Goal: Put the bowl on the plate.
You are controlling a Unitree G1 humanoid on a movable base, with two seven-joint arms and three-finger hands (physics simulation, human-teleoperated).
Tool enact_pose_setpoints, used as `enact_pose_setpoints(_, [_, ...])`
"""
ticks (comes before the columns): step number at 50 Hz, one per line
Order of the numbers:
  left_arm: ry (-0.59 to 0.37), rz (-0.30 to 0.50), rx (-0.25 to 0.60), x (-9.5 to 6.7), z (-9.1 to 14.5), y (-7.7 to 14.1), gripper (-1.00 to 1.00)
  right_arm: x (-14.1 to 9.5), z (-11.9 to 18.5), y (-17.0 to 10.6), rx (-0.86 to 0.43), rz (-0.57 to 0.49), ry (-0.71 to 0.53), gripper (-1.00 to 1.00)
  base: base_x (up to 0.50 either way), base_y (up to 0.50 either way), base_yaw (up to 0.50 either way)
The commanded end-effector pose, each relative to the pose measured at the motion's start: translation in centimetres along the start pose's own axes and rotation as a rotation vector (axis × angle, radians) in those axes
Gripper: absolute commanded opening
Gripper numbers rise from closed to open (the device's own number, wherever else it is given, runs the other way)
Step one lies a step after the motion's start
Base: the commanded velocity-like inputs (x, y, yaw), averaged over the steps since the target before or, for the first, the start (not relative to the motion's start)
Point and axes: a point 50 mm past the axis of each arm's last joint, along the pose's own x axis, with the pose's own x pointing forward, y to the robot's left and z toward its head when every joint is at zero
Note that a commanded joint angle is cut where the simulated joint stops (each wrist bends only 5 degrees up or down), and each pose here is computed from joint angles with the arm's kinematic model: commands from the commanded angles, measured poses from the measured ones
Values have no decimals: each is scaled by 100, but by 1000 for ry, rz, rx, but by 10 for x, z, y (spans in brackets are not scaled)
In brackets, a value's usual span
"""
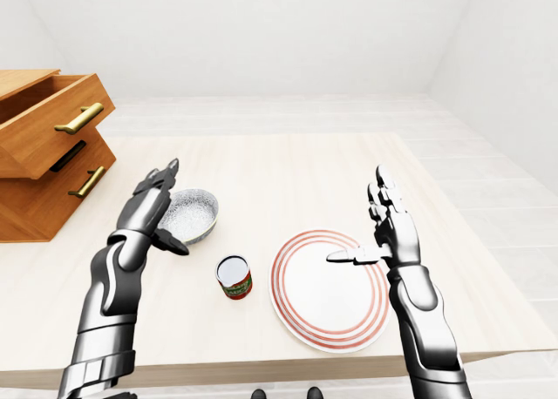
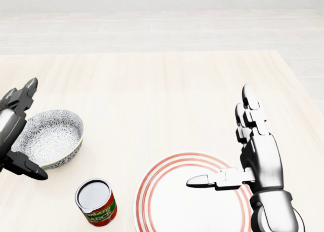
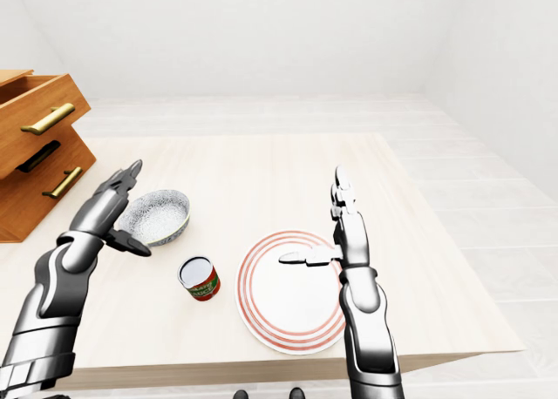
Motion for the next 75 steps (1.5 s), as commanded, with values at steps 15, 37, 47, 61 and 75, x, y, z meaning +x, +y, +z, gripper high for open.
enact_pose_setpoints(15, [86, -46, 181, -3, -14, -30, 100, 1, -5, 1, 6, 3, 19, 100, 0, 0, 0])
enact_pose_setpoints(37, [109, -53, 231, 3, -19, -45, 100, 1, 2, 0, -1, 4, -8, 100, 0, 0, 0])
enact_pose_setpoints(47, [113, -61, 231, 12, -18, -55, 100, 2, 7, 0, -5, 7, -32, 100, 0, 0, 0])
enact_pose_setpoints(61, [133, -87, 252, 19, -22, -67, 100, -4, 5, -1, -5, -3, -21, 100, 0, 0, 0])
enact_pose_setpoints(75, [158, -110, 248, 16, -29, -78, 100, -5, 4, -1, 3, -4, -15, 100, 0, 0, 0])
